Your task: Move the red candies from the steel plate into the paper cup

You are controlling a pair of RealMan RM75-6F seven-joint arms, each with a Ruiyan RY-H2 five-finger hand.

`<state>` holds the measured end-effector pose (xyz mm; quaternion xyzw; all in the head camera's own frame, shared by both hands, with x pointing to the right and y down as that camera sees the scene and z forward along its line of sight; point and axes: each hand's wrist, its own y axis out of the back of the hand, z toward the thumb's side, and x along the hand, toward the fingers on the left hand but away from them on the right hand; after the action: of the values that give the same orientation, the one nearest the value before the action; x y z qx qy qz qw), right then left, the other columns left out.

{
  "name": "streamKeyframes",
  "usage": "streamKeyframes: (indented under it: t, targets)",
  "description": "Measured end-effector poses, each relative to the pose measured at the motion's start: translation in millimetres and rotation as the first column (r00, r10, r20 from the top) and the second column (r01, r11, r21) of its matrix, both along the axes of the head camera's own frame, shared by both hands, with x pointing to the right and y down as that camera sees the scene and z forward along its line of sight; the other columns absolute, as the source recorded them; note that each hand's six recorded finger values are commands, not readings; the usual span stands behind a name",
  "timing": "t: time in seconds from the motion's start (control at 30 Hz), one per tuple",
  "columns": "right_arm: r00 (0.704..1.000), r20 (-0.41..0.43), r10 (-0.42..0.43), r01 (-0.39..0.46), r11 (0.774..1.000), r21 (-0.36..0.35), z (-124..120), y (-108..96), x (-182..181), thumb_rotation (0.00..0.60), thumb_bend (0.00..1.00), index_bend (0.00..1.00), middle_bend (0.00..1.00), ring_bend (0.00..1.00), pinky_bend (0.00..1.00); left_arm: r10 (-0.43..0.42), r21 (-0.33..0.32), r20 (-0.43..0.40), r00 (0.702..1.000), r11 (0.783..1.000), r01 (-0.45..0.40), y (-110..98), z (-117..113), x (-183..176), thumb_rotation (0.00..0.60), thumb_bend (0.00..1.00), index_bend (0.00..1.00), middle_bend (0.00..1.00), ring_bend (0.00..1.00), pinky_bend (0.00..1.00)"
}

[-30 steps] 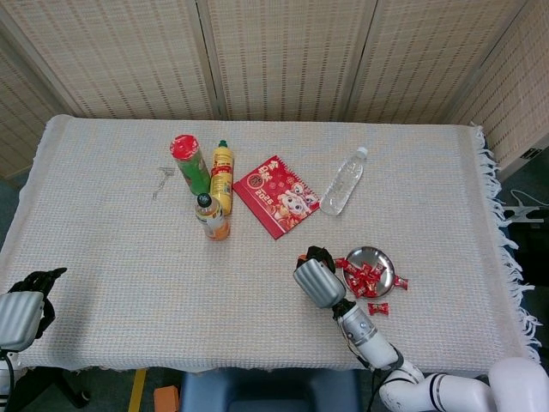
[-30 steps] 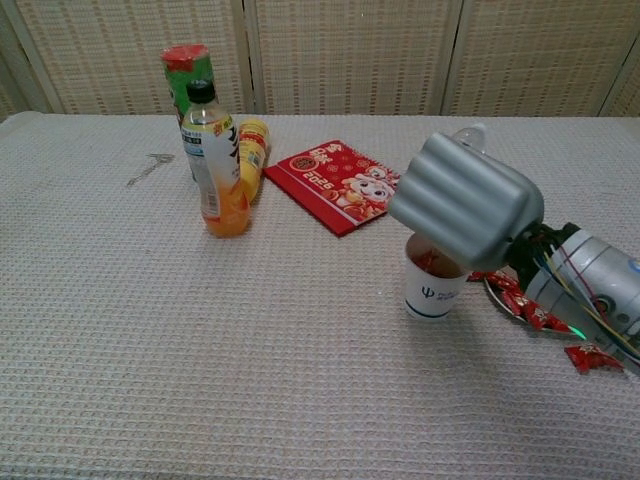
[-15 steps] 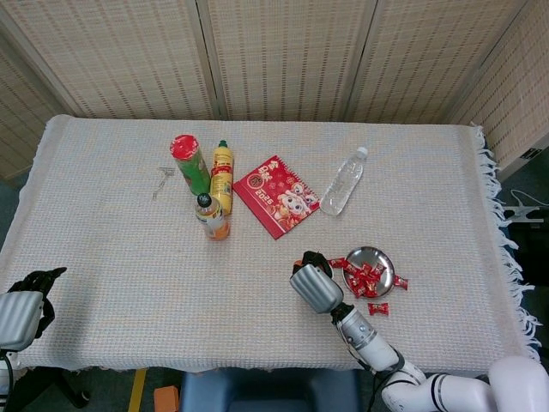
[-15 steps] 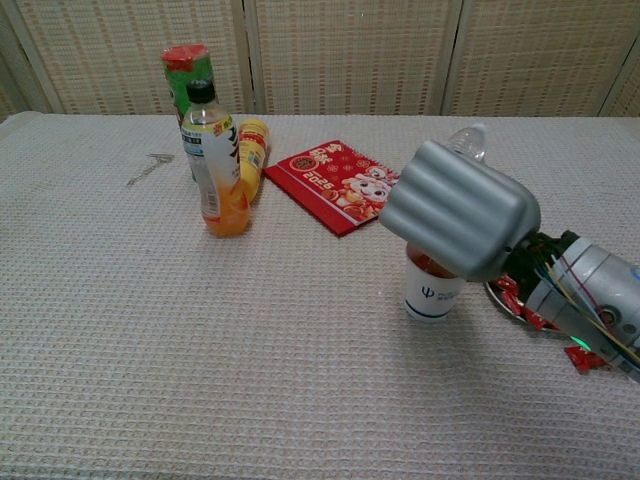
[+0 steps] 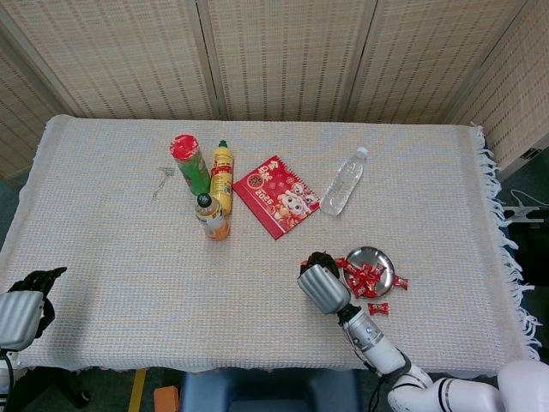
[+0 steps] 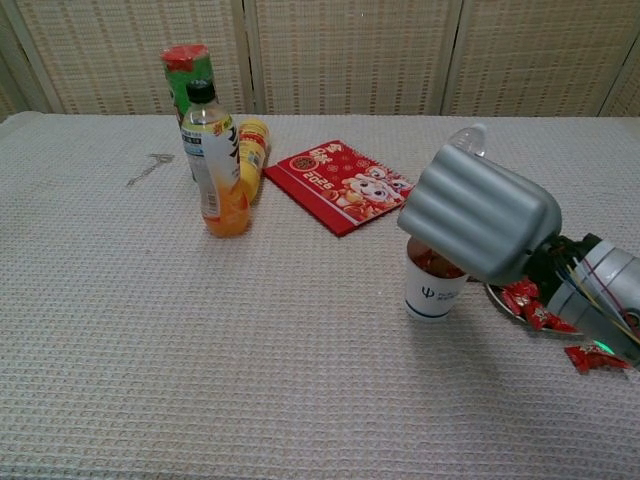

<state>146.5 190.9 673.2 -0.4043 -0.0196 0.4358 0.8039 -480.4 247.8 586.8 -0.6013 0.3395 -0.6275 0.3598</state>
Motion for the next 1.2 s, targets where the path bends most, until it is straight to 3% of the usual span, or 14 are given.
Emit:
streamKeyframes:
  t: [0.3, 0.5, 0.93, 1.03, 1.2]
  targets:
    - [0.998, 0.057, -0.022, 0.022, 1.0, -0.012, -7.2, 3.1, -7.4, 0.6, 0.46, 0.42, 0.62, 0.64, 1.0, -0.001, 0.003, -0.002, 1.0, 1.0, 0.001, -0.3, -0.8, 0.0, 0.6, 0.98, 0.17, 0.24, 0.19, 0.35]
    - [0.998, 0.064, -0.019, 0.022, 0.999, -0.042, -4.7, 8.8, -9.7, 0.6, 0.44, 0.32, 0.55, 0.63, 1.0, -0.001, 0.006, -0.004, 1.0, 1.0, 0.001, 0.0, -1.7, 0.1, 0.6, 0.98, 0.17, 0.24, 0.19, 0.35]
    - [0.997, 0.062, 0.038, -0.032, 0.995, -0.095, -10.5, 10.8, 4.6, 0.6, 0.23, 0.1, 0.38, 0.57, 1.0, 0.002, -0.002, -0.003, 1.0, 1.0, -0.002, 0.0, 0.6, 1.2, 0.6, 0.98, 0.17, 0.24, 0.19, 0.35]
    - [0.997, 0.064, 0.041, -0.035, 0.994, -0.102, -10.4, 11.2, 5.0, 0.6, 0.18, 0.02, 0.3, 0.56, 1.0, 0.002, -0.001, -0.002, 1.0, 1.0, -0.002, -0.1, 0.5, 1.2, 0.6, 0.98, 0.17, 0.23, 0.19, 0.35]
    - [0.995, 0.087, 0.051, -0.04, 0.991, -0.131, -10.5, 12.0, 3.1, 0.598, 0.15, 0.0, 0.23, 0.55, 1.0, -0.001, 0.0, -0.004, 1.0, 1.0, 0.001, -0.6, -0.2, 0.2, 0.6, 0.98, 0.17, 0.24, 0.19, 0.35]
